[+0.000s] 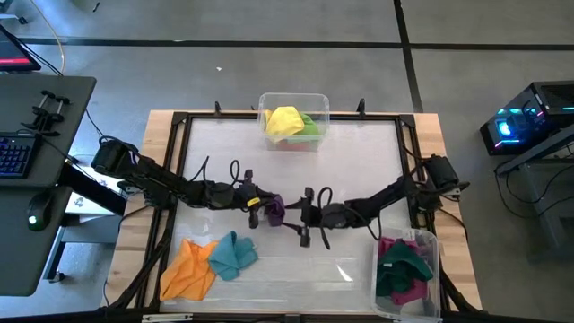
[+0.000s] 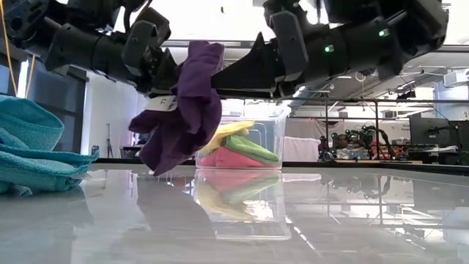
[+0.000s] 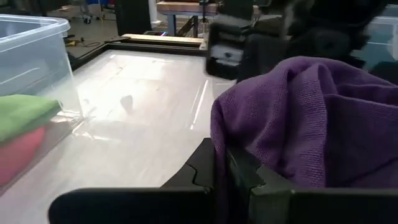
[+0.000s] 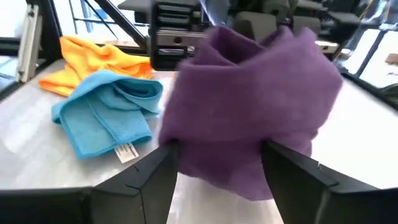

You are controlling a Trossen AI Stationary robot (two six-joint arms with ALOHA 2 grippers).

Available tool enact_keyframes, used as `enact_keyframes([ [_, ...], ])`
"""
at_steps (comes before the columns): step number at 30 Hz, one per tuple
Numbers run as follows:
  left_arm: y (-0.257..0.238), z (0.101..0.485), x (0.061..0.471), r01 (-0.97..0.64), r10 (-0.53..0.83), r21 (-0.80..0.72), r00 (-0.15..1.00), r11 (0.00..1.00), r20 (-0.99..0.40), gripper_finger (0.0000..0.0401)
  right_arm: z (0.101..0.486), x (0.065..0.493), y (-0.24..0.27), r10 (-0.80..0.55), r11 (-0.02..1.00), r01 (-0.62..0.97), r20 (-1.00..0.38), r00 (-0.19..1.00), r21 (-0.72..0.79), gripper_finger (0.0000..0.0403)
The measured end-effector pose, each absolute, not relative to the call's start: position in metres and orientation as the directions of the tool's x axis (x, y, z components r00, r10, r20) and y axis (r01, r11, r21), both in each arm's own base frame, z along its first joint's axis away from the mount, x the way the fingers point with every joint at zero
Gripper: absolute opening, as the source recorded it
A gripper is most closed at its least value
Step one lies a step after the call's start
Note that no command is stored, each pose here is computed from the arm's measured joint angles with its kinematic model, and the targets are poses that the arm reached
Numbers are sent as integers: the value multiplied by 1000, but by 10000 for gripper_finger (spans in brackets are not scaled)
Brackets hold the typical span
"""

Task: Sort towels by color in basket
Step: Put the purple microfiber cloth into the bottom transparent bin

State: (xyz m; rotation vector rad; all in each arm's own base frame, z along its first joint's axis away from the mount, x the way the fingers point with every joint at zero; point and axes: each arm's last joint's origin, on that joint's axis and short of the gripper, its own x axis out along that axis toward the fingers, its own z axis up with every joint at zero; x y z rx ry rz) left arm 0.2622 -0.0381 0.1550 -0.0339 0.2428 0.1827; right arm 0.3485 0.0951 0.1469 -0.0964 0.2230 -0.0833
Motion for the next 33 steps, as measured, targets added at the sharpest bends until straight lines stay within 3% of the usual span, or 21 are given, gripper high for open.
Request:
enact_keyframes([
  [11,-38,155,262,-183,175,-13,954,983,-245,3,148,341,113,-207,963,164,-196,959,-214,225],
  [19,-38,155,262,-188,176,-28,954,982,-243,3,148,348,97,-139,989,124,-207,969,-81,237],
  [24,-38,159,263,-189,178,-39,963,981,-205,3,147,351,85,-153,988,143,-210,966,-64,262],
  [33,-40,170,265,-141,139,-15,985,990,-99,3,148,353,75,-204,977,213,-207,957,23,265],
])
